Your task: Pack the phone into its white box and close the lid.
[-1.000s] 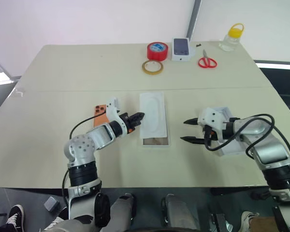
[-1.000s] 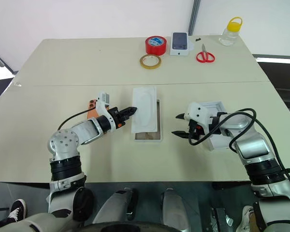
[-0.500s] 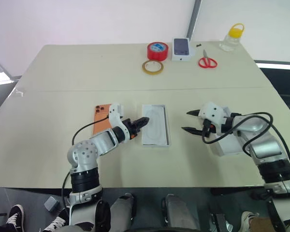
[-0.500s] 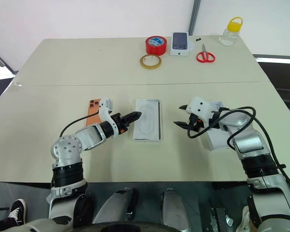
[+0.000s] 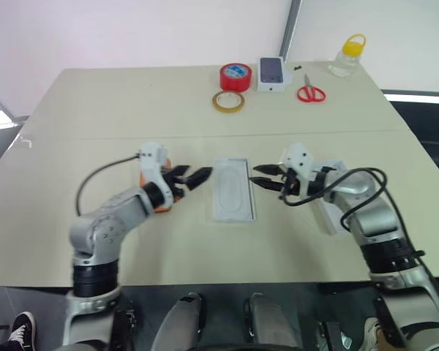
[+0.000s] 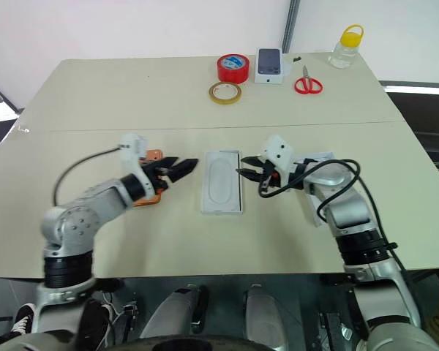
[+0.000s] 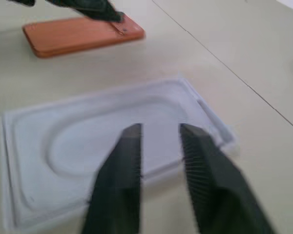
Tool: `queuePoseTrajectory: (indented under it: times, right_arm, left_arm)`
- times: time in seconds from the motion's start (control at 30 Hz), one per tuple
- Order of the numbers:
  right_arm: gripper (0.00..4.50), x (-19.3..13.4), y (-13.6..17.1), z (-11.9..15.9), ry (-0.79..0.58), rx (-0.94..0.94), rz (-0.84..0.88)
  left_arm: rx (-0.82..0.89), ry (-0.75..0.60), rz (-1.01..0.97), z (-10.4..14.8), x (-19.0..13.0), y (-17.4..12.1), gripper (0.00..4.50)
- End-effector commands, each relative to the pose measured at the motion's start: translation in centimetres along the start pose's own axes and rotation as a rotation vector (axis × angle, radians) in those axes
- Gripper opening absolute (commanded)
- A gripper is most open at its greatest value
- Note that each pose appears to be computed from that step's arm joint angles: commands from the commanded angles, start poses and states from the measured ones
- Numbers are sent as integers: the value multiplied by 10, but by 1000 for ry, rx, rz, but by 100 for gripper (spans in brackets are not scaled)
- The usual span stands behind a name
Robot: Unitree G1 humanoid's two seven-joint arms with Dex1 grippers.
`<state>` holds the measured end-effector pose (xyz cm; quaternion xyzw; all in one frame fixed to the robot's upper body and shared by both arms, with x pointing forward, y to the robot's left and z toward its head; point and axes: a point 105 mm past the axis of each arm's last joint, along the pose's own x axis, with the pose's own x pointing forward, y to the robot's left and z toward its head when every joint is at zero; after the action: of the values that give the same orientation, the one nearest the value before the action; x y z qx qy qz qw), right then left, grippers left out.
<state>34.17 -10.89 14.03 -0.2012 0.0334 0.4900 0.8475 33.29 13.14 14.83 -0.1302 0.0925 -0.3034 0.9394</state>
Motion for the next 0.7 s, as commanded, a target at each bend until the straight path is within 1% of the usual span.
queuePoseTrajectory:
  times: [0.03, 0.13, 0.2, 0.3, 0.37, 0.4, 0.5, 0.6, 0.7]
  right_arm:
    - [4, 14, 8, 20, -41, -73, -7]
    - [4, 25, 6, 17, -12, -80, -46]
    - [4, 31, 7, 11, 32, -138, -50]
    - [4, 40, 8, 7, 62, -152, -54]
    - [4, 42, 12, -3, 122, -214, -29]
    - [4, 42, 17, -10, 152, -248, -1]
    - [4, 39, 21, -18, 179, -224, 27]
    - [4, 31, 20, -31, 257, -300, 51]
    - [4, 27, 18, -30, 268, -308, 54]
  left_arm:
    - [141, -48, -31, 9, -11, 6, 441]
    - [207, -52, 19, 11, -22, 24, 441]
    - [177, -57, 33, 11, -27, 31, 441]
    - [187, -67, 39, 11, -30, 33, 441]
    - [191, -66, 41, 11, -30, 33, 441]
    - [191, -65, 38, 10, -30, 32, 441]
    - [194, -65, 52, 10, -30, 34, 441]
    - [187, -78, 57, 12, -31, 35, 441]
    - [186, -82, 59, 13, -29, 35, 441]
